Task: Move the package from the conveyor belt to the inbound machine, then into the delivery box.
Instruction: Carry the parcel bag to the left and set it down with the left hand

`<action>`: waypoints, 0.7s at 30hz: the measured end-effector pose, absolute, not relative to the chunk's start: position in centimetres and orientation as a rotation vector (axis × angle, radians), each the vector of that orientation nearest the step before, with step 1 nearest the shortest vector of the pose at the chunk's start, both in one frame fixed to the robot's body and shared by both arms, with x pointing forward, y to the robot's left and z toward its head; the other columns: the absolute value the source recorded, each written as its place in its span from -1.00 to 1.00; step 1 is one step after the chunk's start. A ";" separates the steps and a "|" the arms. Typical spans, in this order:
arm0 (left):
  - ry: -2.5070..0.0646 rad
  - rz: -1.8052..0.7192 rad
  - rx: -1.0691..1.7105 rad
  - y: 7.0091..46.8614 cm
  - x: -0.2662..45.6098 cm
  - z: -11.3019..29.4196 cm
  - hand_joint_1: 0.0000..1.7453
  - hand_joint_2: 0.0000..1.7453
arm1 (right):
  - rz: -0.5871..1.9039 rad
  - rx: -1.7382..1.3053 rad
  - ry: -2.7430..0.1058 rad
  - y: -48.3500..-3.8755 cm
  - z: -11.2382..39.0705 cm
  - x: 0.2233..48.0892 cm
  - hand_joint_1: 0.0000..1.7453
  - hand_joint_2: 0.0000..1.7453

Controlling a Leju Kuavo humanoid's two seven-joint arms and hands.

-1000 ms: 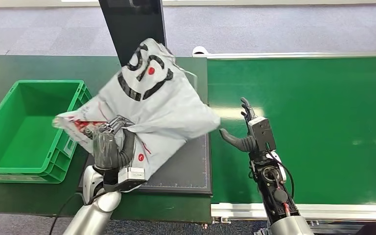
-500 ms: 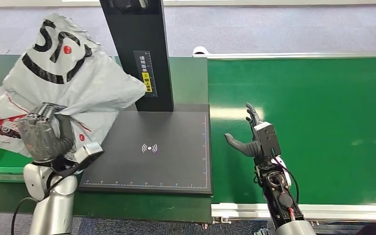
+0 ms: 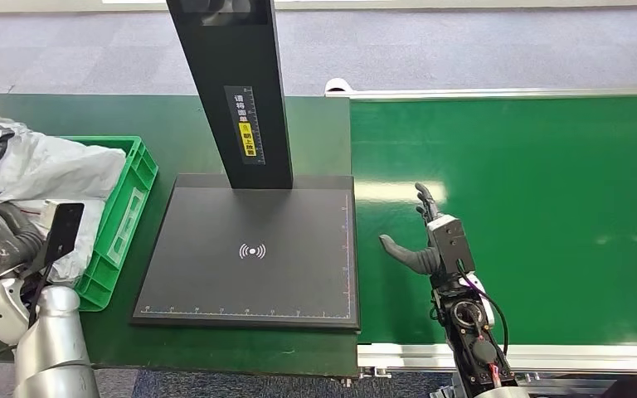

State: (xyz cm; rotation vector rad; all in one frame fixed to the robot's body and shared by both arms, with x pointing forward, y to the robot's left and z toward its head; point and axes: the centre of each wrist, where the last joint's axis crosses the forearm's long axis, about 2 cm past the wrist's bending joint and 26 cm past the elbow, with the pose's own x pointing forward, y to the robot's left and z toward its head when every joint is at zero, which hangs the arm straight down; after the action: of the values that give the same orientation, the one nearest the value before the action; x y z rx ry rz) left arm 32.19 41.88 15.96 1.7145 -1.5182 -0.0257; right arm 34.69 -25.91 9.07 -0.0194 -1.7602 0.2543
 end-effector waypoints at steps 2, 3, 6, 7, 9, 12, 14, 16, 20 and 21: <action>-1.474 -0.028 1.690 42.1 32.4 15.4 1.00 1.00 | 0.259 -0.020 -1.758 -25.9 9.1 34.7 -1.00 1.00; -1.459 -0.034 1.678 42.1 32.6 15.2 0.95 1.00 | 0.260 -0.020 -1.757 -25.9 9.1 34.7 -1.00 1.00; -1.420 -0.074 1.652 41.9 33.2 14.8 0.25 1.00 | 0.264 -0.017 -1.756 -25.9 9.2 34.8 -1.00 1.00; -1.401 -0.093 1.645 41.8 33.4 14.6 -0.20 1.00 | 0.265 -0.015 -1.755 -25.9 9.2 34.8 -1.00 1.00; -1.354 -0.128 1.639 41.7 33.7 14.3 -1.00 1.00 | 0.269 -0.011 -1.754 -25.9 9.2 34.8 -1.00 1.00; -1.320 -0.168 1.646 41.7 33.8 14.0 -1.00 1.00 | 0.273 -0.007 -1.753 -25.8 9.2 34.8 -1.00 1.00; -1.335 -0.194 1.657 41.8 33.7 14.1 -1.00 1.00 | 0.274 -0.007 -1.753 -25.8 9.2 34.8 -1.00 1.00; -1.386 -0.226 1.678 42.0 33.4 14.4 -1.00 1.00 | 0.274 -0.007 -1.753 -25.8 9.2 34.8 -1.00 1.00; -1.550 -0.230 1.705 42.2 32.7 15.3 -1.00 1.00 | 0.276 -0.005 -1.754 -25.8 9.3 34.8 -1.00 1.00; -1.582 -0.219 1.707 42.2 32.6 15.4 -1.00 1.00 | 0.276 -0.005 -1.754 -25.8 9.3 34.8 -1.00 1.00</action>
State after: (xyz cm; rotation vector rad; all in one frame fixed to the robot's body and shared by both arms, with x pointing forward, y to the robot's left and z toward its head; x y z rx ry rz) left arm 32.59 42.22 15.36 1.7072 -1.5817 -0.2188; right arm 34.78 -25.79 9.25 -0.0053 -1.7537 0.2760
